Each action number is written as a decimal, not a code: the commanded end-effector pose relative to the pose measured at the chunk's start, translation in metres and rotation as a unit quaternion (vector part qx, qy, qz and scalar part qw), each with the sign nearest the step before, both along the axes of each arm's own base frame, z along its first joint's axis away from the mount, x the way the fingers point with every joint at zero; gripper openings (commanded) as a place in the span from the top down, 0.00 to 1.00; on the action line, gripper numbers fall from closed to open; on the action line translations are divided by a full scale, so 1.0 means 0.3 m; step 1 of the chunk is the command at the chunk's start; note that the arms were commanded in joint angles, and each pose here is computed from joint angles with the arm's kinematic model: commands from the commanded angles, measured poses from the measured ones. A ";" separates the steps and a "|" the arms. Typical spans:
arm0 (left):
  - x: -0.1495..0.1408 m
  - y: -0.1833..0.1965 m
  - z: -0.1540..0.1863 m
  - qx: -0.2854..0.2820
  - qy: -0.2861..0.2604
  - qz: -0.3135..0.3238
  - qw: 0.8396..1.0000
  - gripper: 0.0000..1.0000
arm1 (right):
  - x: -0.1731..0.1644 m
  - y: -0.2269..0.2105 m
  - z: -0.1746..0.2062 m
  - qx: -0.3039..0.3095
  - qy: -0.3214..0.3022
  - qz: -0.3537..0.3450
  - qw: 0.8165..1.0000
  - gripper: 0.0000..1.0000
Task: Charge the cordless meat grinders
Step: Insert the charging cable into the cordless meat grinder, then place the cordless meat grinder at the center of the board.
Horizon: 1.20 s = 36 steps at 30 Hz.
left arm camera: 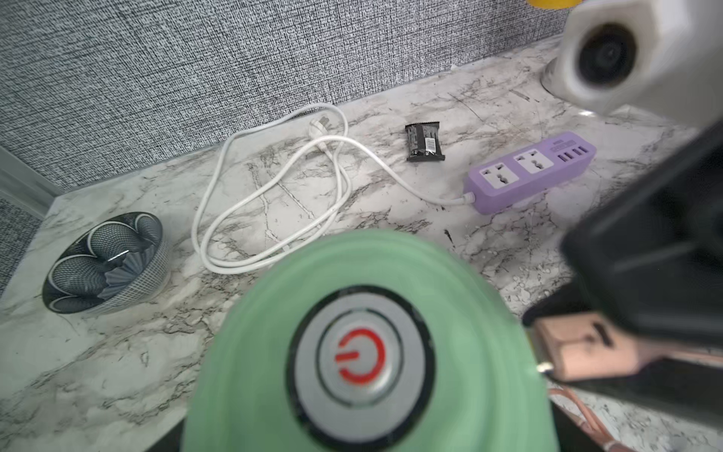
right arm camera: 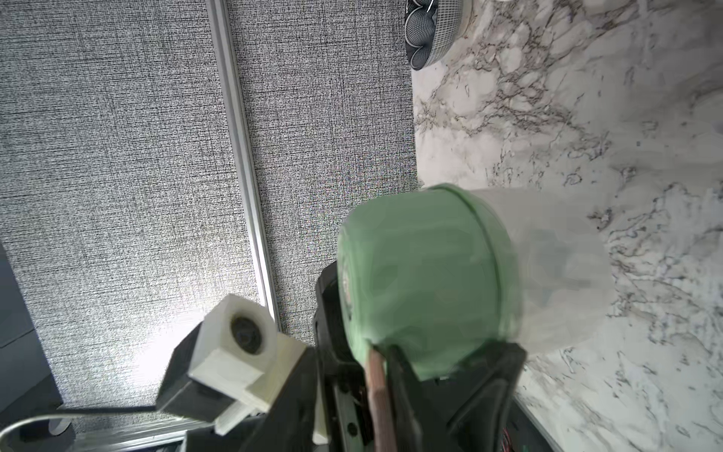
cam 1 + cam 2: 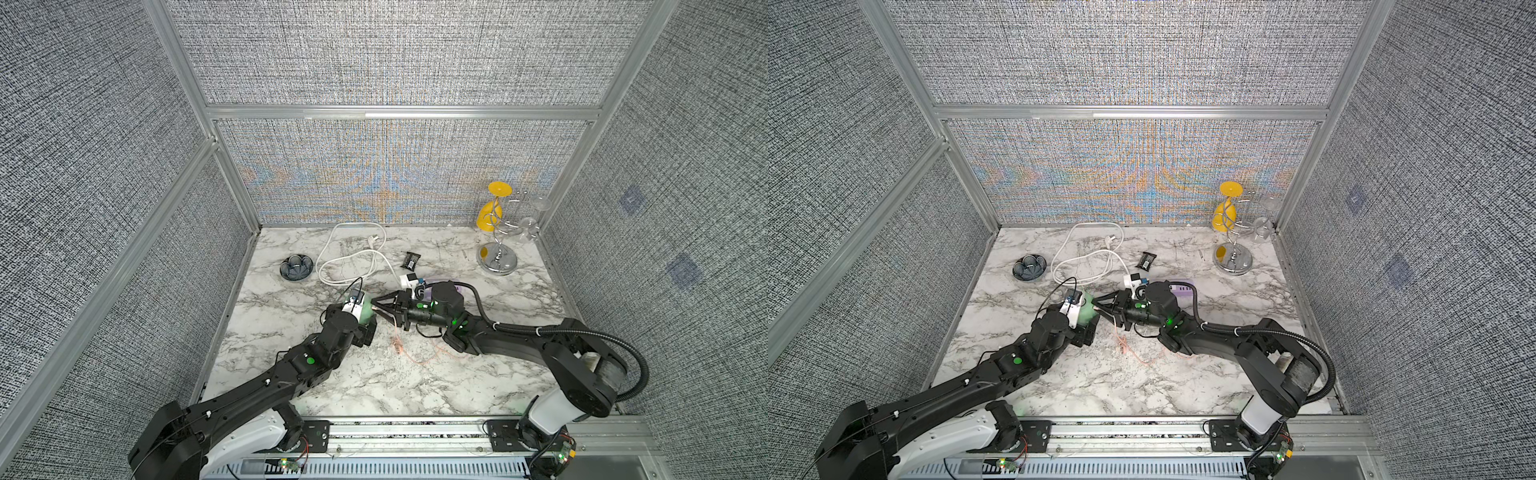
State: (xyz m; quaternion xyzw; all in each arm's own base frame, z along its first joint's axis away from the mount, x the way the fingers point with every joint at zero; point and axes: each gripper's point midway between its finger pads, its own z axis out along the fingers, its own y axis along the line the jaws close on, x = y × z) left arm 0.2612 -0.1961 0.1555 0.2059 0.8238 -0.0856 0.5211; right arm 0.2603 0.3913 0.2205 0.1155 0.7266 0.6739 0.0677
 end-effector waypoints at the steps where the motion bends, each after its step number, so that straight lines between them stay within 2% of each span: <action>1: -0.013 -0.098 0.099 -0.076 -0.034 -0.063 0.995 0.42 | -0.012 -0.016 0.008 -0.008 -0.017 0.003 1.000 0.52; 7: -0.003 -0.071 0.057 -0.080 -0.025 -0.039 0.996 0.42 | -0.027 -0.076 0.024 -0.043 -0.036 -0.006 0.998 0.31; 11: 0.019 -0.037 0.042 -0.081 -0.027 -0.009 0.996 0.42 | -0.039 -0.129 -0.013 -0.099 -0.029 -0.013 0.995 0.12; 15: 0.041 0.003 0.010 -0.077 -0.028 0.025 0.996 0.42 | -0.024 -0.184 -0.036 -0.133 -0.035 -0.030 0.990 0.08; 22: 0.063 0.087 -0.089 -0.053 -0.029 0.085 0.995 0.42 | 0.005 -0.290 -0.067 -0.202 -0.062 -0.052 0.976 0.08; 26: 0.054 0.114 -0.158 -0.057 -0.016 0.097 0.994 0.40 | 0.013 -0.409 -0.104 -0.295 -0.084 -0.067 0.949 0.21; 28: 0.043 0.122 -0.182 -0.060 -0.010 0.099 0.993 0.37 | 0.019 -0.480 -0.125 -0.355 -0.098 -0.075 0.927 0.29; 30: 0.030 0.137 -0.204 -0.061 -0.005 0.103 0.993 0.32 | 0.019 -0.556 -0.153 -0.410 -0.099 -0.078 0.903 0.32; 32: 0.019 0.158 -0.219 -0.059 -0.002 0.112 0.992 0.22 | 0.019 -0.619 -0.186 -0.453 -0.096 -0.078 0.883 0.30; 33: 0.012 0.169 -0.225 -0.058 -0.001 0.116 0.992 0.15 | 0.018 -0.652 -0.206 -0.469 -0.085 -0.080 0.876 0.25; 35: 0.001 0.189 -0.229 -0.058 -0.001 0.123 0.991 0.01 | 0.016 -0.695 -0.246 -0.484 -0.066 -0.077 0.869 0.17; 36: -0.005 0.197 -0.226 -0.060 -0.003 0.125 0.990 0.01 | 0.020 -0.710 -0.258 -0.487 -0.060 -0.077 0.868 0.15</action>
